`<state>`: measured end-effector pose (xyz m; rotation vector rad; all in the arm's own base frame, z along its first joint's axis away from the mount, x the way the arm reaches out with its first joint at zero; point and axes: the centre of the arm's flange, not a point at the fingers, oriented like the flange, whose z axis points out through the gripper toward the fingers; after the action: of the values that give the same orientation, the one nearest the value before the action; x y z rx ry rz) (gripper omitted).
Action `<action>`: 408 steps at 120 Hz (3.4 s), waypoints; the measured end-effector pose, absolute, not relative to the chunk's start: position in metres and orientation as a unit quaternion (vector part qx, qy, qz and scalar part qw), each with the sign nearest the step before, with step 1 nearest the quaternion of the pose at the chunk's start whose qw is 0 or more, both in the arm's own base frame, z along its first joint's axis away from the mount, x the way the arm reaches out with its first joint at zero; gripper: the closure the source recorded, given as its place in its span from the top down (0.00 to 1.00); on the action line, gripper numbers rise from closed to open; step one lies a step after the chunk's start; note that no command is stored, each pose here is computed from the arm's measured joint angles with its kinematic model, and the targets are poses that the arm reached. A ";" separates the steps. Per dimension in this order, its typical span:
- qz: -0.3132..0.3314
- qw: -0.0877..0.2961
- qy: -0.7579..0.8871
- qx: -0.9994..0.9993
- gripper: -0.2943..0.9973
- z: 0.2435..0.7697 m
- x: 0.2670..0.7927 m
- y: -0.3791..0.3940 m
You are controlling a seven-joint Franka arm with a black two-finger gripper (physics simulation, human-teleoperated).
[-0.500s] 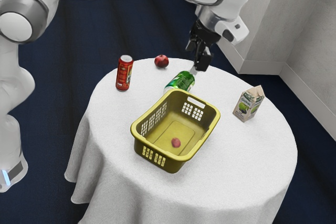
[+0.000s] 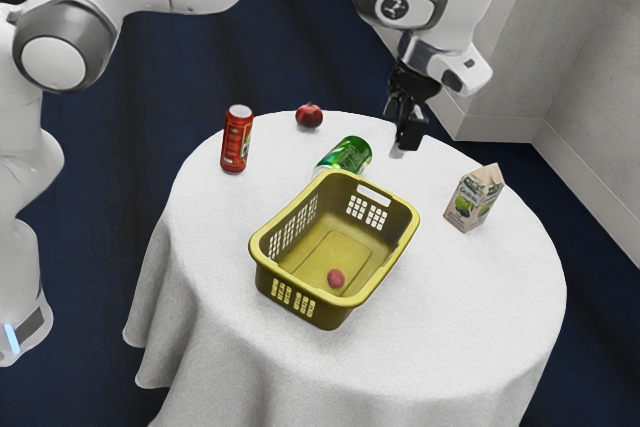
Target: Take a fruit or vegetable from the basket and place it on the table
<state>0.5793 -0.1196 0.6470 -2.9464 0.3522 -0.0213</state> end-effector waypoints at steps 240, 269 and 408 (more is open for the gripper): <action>0.027 -0.034 0.373 -0.927 0.77 0.443 0.544 -0.148; 0.019 -0.033 0.380 -0.924 0.77 0.435 0.542 -0.152; -0.012 -0.032 0.388 -0.921 0.40 0.415 0.544 -0.151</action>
<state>0.5436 -0.1508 0.4155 -2.9540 1.2427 -0.0386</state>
